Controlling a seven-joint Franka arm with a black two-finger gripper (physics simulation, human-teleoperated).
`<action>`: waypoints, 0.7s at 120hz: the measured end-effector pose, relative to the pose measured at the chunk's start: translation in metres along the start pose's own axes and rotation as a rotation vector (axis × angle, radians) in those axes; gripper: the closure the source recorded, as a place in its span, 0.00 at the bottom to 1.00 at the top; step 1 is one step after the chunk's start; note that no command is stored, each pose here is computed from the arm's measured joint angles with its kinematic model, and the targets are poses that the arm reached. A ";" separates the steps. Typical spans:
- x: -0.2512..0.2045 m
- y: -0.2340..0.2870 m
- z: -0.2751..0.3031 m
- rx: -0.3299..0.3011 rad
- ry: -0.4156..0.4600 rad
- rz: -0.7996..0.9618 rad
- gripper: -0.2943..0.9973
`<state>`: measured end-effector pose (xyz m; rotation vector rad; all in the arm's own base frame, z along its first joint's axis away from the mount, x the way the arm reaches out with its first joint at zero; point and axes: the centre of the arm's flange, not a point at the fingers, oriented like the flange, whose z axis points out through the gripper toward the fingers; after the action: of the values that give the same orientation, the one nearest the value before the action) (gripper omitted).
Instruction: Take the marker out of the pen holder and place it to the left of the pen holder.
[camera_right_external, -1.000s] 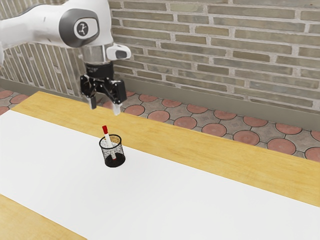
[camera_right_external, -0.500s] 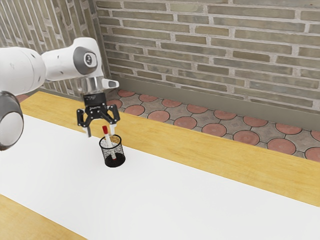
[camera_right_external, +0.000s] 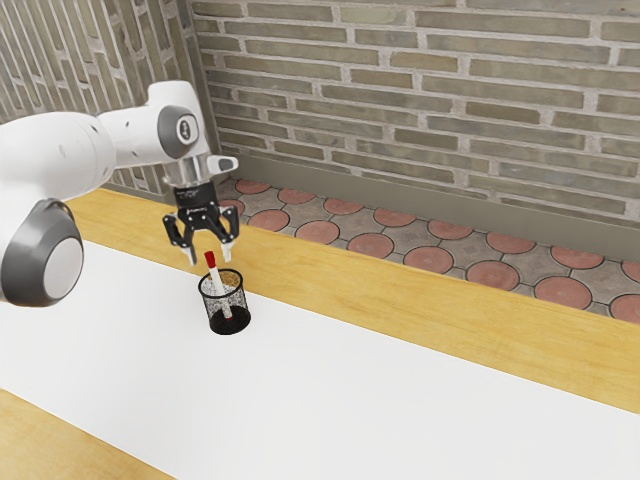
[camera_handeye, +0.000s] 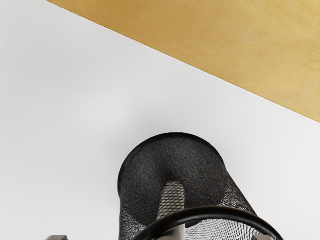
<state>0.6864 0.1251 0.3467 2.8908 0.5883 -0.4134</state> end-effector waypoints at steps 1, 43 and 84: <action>0.000 0.000 0.000 0.000 0.001 0.000 0.41; 0.008 -0.019 -0.001 -0.017 0.026 -0.015 0.60; -0.007 0.004 -0.003 -0.006 -0.004 0.021 0.59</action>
<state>0.6825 0.1192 0.3524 2.8871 0.5571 -0.4134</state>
